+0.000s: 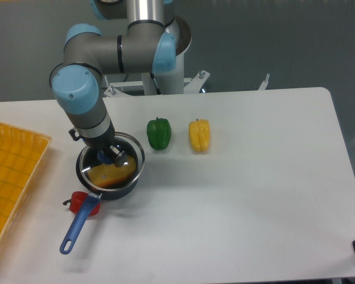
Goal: Close the pot lid
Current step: 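Move the lid over the saucepan rim and lower it, then settle the glass lid onto the saucepan rim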
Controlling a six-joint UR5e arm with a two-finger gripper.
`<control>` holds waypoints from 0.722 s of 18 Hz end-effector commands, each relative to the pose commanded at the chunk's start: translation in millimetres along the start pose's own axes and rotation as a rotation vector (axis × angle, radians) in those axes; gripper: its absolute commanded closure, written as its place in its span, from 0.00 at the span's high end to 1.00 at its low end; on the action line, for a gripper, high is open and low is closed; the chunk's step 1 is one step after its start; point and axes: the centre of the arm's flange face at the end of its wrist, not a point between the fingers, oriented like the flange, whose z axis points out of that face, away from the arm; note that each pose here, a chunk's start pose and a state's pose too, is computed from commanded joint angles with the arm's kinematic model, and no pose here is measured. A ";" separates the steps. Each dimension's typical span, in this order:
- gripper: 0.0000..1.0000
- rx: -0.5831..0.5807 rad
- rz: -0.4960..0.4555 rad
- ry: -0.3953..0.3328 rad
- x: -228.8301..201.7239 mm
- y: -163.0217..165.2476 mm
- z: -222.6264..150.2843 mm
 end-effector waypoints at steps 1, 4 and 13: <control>0.57 0.004 -0.002 -0.002 -0.3 -0.6 -1.0; 0.57 0.007 -0.005 -0.002 -0.9 -0.2 -0.6; 0.57 0.003 0.000 0.003 1.8 -0.1 2.2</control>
